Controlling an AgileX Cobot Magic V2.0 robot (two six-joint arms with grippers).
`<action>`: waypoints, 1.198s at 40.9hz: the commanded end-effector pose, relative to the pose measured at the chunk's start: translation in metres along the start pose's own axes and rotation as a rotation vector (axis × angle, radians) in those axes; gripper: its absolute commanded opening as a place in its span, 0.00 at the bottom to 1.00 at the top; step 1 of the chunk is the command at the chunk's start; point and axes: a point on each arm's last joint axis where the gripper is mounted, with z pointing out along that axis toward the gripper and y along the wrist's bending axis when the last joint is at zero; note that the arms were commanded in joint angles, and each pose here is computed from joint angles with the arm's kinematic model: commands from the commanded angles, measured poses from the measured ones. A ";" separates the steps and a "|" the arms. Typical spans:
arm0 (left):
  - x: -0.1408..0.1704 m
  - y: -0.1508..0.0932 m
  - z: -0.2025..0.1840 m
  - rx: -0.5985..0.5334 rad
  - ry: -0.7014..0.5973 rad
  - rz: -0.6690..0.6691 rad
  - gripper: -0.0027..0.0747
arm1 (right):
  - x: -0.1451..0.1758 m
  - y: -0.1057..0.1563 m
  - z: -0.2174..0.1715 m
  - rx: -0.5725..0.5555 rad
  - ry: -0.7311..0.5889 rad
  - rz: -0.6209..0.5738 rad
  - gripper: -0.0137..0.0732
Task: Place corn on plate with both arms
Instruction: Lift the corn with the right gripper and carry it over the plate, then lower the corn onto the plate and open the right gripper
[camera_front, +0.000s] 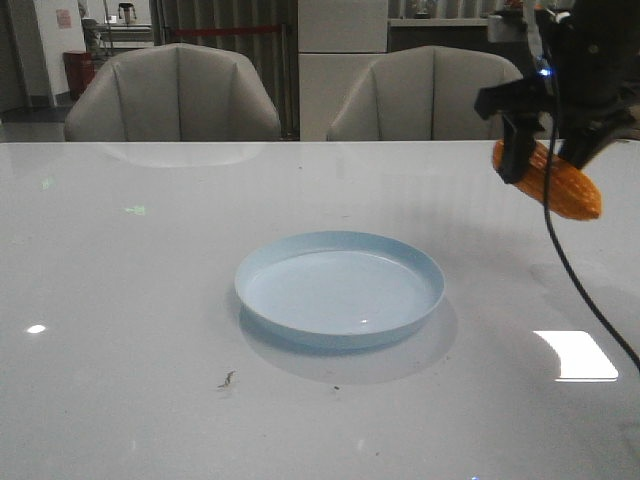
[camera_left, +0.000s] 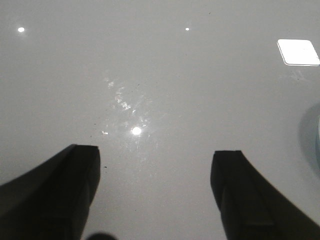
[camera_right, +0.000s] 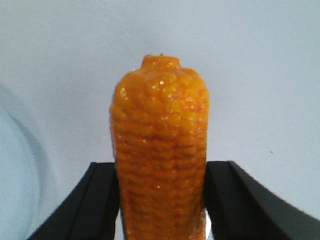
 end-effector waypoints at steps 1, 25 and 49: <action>-0.016 0.001 -0.006 -0.010 -0.114 -0.019 0.71 | -0.021 0.026 -0.042 -0.051 -0.127 -0.065 0.41; -0.016 0.001 -0.006 -0.010 -0.114 -0.021 0.71 | 0.002 0.163 0.004 -0.255 -0.064 -0.266 0.41; -0.016 0.001 -0.006 -0.009 -0.110 -0.021 0.71 | -0.001 0.165 0.014 -0.242 -0.017 -0.280 0.88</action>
